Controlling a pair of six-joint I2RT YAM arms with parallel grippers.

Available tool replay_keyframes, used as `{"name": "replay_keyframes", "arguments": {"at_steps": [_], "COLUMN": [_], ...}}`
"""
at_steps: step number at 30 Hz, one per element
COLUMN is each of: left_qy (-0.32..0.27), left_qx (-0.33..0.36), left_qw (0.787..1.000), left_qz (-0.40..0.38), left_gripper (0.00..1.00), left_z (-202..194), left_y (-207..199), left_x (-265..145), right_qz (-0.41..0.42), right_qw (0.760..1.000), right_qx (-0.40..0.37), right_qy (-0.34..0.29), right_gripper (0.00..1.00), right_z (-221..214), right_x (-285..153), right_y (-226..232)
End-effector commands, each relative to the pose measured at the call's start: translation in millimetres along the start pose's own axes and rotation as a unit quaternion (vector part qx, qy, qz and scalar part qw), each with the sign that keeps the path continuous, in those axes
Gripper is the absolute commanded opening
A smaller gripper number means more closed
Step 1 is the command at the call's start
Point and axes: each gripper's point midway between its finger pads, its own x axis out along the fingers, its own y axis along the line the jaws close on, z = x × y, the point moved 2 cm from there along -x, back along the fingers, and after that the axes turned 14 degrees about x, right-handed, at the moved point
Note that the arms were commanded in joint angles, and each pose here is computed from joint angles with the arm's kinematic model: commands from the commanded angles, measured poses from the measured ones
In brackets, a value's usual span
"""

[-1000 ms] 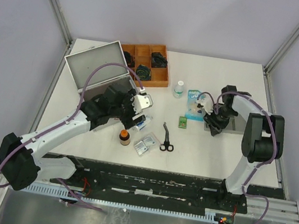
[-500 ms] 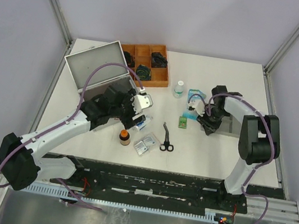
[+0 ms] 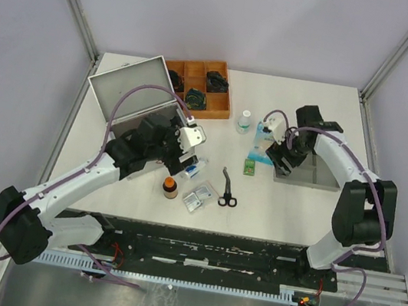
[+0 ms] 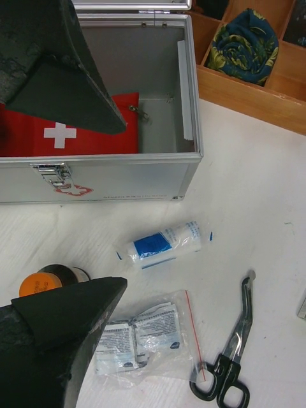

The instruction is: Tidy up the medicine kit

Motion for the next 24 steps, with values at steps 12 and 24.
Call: {"name": "replay_keyframes", "arguments": {"at_steps": [12, 24], "left_qy": [-0.032, -0.047], "left_qx": [-0.035, -0.034], "left_qw": [0.995, 0.995], "left_qz": [0.085, 0.086], "left_gripper": [0.99, 0.99], "left_z": [12.9, 16.2], "left_y": [35.5, 35.3], "left_x": [-20.5, -25.8], "right_qz": [-0.093, -0.104], "right_qw": [0.946, 0.934], "right_qx": [0.268, 0.324], "right_qy": [-0.157, -0.105], "right_gripper": [0.68, 0.54], "right_z": [139.7, 144.1], "right_x": [-3.7, 52.6], "right_y": [-76.8, -113.8]}}
